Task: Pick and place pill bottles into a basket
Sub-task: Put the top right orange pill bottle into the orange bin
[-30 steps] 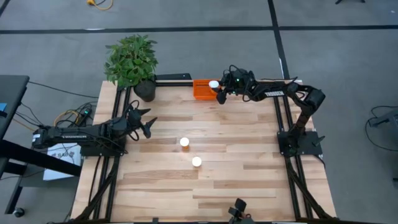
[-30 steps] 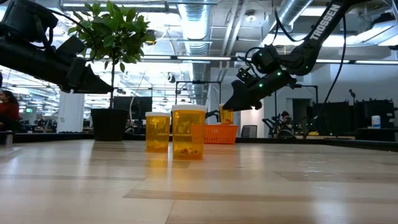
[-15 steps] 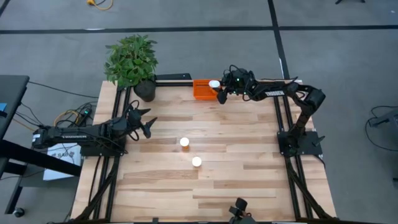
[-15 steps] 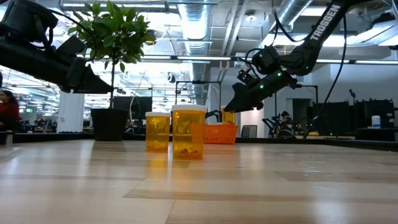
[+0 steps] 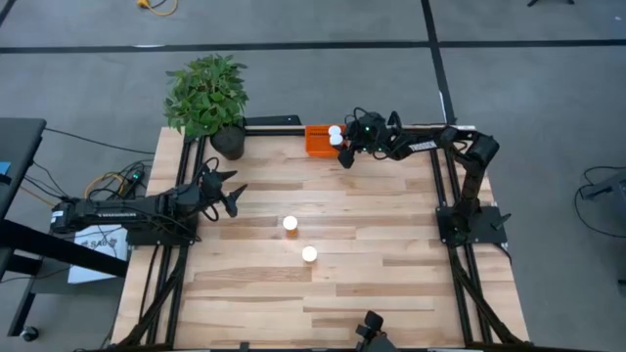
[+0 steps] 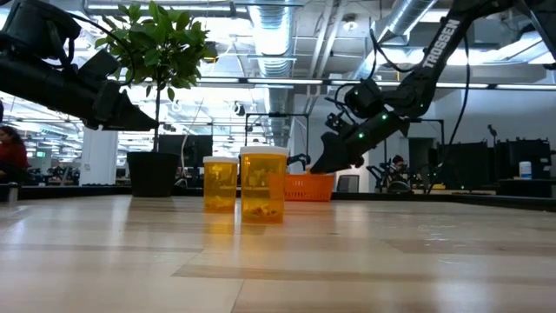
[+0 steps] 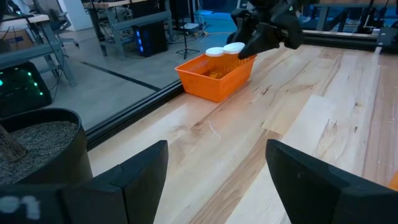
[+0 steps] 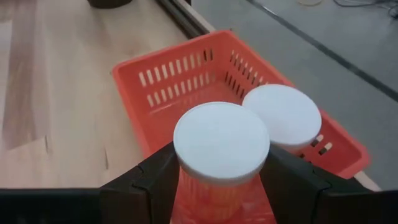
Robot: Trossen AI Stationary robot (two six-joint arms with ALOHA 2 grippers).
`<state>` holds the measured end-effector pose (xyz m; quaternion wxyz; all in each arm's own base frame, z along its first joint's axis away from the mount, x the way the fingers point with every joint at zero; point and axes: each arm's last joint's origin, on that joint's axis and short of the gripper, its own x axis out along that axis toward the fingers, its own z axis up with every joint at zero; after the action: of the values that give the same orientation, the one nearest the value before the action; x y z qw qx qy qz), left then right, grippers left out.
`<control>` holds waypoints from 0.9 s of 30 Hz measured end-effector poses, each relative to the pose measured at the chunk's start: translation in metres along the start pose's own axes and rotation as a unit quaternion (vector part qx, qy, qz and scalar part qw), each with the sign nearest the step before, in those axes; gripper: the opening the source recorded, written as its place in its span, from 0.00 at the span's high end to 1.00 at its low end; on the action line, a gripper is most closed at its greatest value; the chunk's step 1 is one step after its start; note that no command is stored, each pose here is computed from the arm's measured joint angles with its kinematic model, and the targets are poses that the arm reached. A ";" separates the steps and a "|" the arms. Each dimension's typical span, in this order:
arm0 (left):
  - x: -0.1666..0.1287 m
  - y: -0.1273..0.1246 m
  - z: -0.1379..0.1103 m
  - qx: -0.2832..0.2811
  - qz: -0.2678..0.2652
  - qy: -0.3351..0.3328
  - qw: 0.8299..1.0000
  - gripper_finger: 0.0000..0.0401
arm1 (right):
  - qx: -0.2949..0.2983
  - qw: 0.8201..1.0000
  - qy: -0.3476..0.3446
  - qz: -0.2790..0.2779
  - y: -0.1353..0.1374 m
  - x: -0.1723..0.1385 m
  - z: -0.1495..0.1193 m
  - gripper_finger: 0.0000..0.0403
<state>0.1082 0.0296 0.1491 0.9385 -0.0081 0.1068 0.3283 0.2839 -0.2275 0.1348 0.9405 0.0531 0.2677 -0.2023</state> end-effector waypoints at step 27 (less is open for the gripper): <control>0.000 0.000 0.000 0.000 0.000 0.000 1.000 0.34 | -0.022 1.000 0.014 0.001 0.007 0.001 -0.001 0.38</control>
<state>0.1082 0.0296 0.1491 0.9385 -0.0081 0.1068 0.3283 0.2870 -0.2218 0.1328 0.9378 0.0353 0.2854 -0.1947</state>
